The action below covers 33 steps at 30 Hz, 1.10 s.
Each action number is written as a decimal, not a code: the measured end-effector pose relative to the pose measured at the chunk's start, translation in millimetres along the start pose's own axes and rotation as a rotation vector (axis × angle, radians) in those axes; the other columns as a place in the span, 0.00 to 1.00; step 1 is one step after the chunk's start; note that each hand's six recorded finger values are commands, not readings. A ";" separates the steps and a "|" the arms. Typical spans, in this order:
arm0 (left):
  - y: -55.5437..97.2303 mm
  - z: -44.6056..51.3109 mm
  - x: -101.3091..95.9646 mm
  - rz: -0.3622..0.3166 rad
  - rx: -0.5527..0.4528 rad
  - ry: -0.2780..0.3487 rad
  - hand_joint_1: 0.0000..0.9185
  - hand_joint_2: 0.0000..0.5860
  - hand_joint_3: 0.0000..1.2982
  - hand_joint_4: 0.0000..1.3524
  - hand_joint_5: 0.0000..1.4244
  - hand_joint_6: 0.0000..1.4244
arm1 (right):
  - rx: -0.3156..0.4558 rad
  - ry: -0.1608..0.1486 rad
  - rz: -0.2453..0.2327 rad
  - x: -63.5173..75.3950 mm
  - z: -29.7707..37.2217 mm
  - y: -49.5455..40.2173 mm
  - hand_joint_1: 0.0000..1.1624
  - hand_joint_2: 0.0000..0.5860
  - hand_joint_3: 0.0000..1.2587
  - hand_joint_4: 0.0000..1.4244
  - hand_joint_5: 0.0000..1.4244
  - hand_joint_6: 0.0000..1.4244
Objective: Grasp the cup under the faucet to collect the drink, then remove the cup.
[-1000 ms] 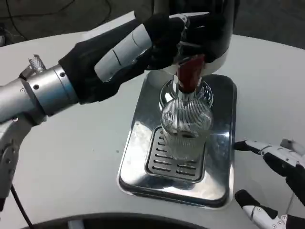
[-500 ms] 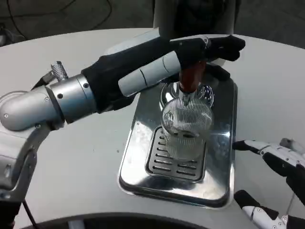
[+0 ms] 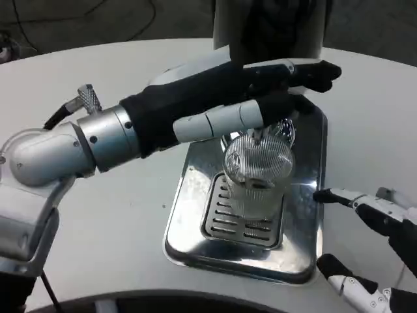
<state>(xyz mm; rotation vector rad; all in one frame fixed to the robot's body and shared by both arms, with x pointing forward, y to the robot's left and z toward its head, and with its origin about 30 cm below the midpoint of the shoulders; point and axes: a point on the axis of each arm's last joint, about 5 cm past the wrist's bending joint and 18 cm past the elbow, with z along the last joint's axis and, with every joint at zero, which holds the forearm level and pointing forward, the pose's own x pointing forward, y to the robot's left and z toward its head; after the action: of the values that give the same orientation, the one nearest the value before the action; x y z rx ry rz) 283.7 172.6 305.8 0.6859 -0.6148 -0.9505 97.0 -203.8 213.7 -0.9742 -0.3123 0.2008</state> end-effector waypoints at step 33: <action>-2.7 -3.1 9.1 -0.044 0.200 -0.045 0.00 0.16 0.12 0.03 0.09 0.10 | 0.188 0.004 0.001 17.8 1.9 10.3 0.42 0.61 0.15 0.11 0.12 0.01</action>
<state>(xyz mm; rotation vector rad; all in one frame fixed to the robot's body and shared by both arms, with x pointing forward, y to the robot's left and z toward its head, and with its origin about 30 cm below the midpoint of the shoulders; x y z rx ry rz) 288.7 164.3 303.3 0.8602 -0.7440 -0.9557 112.7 -191.2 209.1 -0.7885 -0.2841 0.2253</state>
